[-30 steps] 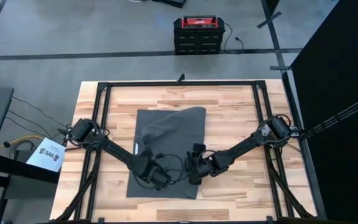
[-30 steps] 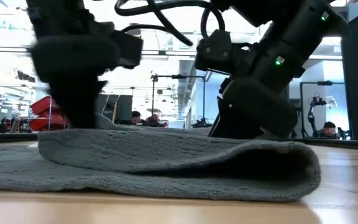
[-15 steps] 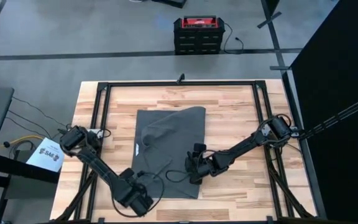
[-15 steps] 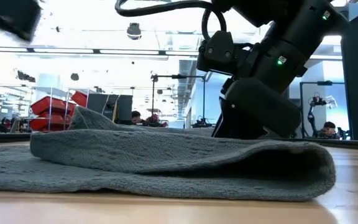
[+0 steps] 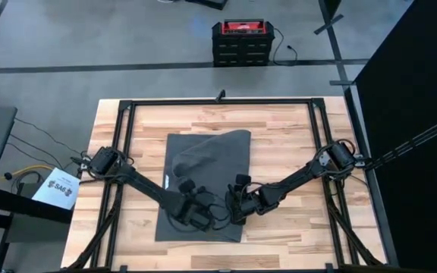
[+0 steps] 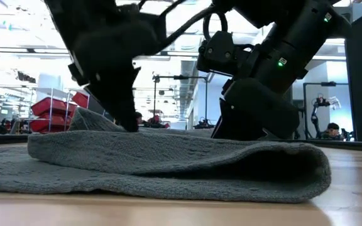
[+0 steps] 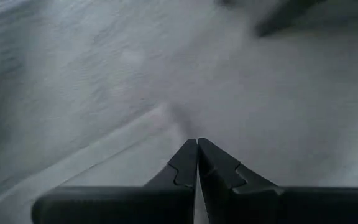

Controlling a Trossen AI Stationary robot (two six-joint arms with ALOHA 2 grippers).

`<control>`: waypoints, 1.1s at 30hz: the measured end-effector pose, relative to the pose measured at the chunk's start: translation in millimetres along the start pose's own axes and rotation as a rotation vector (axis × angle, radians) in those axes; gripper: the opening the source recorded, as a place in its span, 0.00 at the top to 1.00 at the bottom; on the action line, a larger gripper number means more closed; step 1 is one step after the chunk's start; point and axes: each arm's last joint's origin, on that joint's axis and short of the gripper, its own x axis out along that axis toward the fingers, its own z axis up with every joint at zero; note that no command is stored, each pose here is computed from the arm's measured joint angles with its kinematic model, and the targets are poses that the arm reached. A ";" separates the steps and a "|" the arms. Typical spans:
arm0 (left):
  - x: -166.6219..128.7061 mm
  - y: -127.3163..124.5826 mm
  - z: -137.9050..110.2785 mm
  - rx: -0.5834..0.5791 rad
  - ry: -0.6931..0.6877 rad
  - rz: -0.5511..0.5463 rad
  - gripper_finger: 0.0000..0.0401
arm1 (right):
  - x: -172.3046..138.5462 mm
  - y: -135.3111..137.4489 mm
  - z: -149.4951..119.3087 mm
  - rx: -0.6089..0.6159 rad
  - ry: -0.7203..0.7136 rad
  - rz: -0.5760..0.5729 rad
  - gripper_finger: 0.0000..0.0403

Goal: Roll towel
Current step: Fold the gray towel

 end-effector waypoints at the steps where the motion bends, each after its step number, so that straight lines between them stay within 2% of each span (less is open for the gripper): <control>1: 0.3 1.4 -1.2 -0.003 0.010 0.015 1.00 | -0.3 0.5 -0.2 -0.001 -0.001 0.000 0.63; 4: -0.6 -0.5 -2.6 -0.009 0.021 -0.003 1.00 | -0.4 1.2 -0.2 -0.002 -0.004 -0.001 0.63; 8: 2.3 -9.3 -6.4 0.039 0.021 -0.049 1.00 | -0.4 1.4 -0.2 -0.002 -0.005 -0.001 0.63; 12: 21.9 -14.4 -14.6 0.094 0.075 -0.020 1.00 | -0.5 1.5 -0.2 -0.002 -0.005 0.000 0.63; 16: 28.2 -13.5 -13.6 0.090 0.098 -0.015 1.00 | -0.5 1.6 -0.2 -0.002 -0.004 0.002 0.63; 25: 3.5 -5.1 -24.3 0.060 0.082 0.072 1.00 | -0.6 1.6 -0.1 -0.002 -0.004 0.002 0.63; 29: -0.6 -12.2 -29.8 0.105 0.080 0.028 1.00 | -0.6 1.6 0.0 -0.002 -0.004 0.002 0.63; 33: -8.1 -12.6 -34.9 0.126 0.081 0.030 1.00 | -0.7 1.8 0.0 -0.002 -0.004 0.003 0.63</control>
